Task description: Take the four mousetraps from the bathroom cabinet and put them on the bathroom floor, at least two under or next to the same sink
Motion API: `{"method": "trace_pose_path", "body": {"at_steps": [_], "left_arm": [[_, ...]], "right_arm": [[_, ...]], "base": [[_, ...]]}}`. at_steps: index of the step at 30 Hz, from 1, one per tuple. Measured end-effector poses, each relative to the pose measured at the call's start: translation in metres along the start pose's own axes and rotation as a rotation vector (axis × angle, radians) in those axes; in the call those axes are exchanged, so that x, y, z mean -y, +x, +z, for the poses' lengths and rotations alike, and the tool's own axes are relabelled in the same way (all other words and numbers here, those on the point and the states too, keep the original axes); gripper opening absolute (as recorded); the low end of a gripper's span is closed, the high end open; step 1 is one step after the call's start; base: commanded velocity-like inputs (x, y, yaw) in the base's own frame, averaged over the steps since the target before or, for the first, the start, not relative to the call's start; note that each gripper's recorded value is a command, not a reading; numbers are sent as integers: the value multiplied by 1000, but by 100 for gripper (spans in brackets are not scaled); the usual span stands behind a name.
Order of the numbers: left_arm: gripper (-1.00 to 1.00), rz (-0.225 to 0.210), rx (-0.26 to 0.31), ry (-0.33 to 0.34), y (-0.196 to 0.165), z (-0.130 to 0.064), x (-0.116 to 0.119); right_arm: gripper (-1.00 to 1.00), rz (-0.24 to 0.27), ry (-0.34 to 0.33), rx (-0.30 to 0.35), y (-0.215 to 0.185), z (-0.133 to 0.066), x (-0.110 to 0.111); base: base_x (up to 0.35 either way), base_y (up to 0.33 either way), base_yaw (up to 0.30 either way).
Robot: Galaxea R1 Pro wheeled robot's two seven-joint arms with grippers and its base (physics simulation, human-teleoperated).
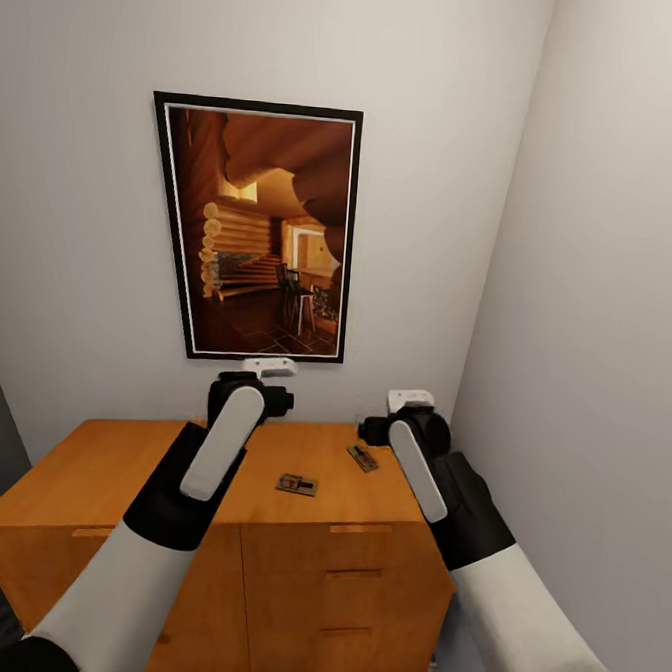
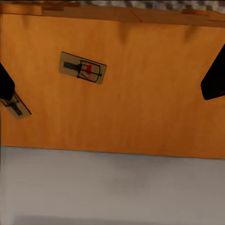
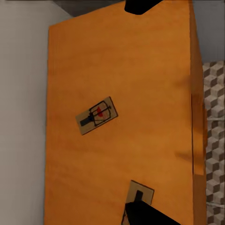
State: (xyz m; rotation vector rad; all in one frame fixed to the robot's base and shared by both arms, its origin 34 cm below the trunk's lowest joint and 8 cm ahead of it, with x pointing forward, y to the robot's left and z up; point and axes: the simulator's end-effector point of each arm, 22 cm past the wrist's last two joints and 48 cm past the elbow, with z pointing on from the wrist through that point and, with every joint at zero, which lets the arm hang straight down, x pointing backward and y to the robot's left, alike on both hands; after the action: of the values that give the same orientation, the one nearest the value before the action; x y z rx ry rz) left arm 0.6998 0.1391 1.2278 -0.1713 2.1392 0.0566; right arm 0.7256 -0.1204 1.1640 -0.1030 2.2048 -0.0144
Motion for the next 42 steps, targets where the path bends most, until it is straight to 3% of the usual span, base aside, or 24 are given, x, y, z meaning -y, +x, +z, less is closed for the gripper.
{"method": "trace_pose_path", "body": {"at_steps": [6, 14, 21, 29, 42], "left_arm": [[100, -14, -66, -1, 3, 5, 3], [100, -24, -106, 7, 0, 6, 7], [100, -21, -146, -22, 2, 12, 3], [100, -34, -191, -39, 6, 12, -1], [100, -102, -234, -57, 14, 10, -3]], "right_arm": [[100, -5, 41, 39, -48, -5, 6], [100, -19, 84, 30, -83, -2, 17], [100, -24, 118, -28, -102, 7, 29], [100, 21, 88, -146, -101, 18, 31], [100, 43, 77, -241, -84, 26, 28]], "base": [[0, 0, 0], [0, 0, 0], [0, 0, 0], [0, 0, 0], [0, 0, 0]]}}
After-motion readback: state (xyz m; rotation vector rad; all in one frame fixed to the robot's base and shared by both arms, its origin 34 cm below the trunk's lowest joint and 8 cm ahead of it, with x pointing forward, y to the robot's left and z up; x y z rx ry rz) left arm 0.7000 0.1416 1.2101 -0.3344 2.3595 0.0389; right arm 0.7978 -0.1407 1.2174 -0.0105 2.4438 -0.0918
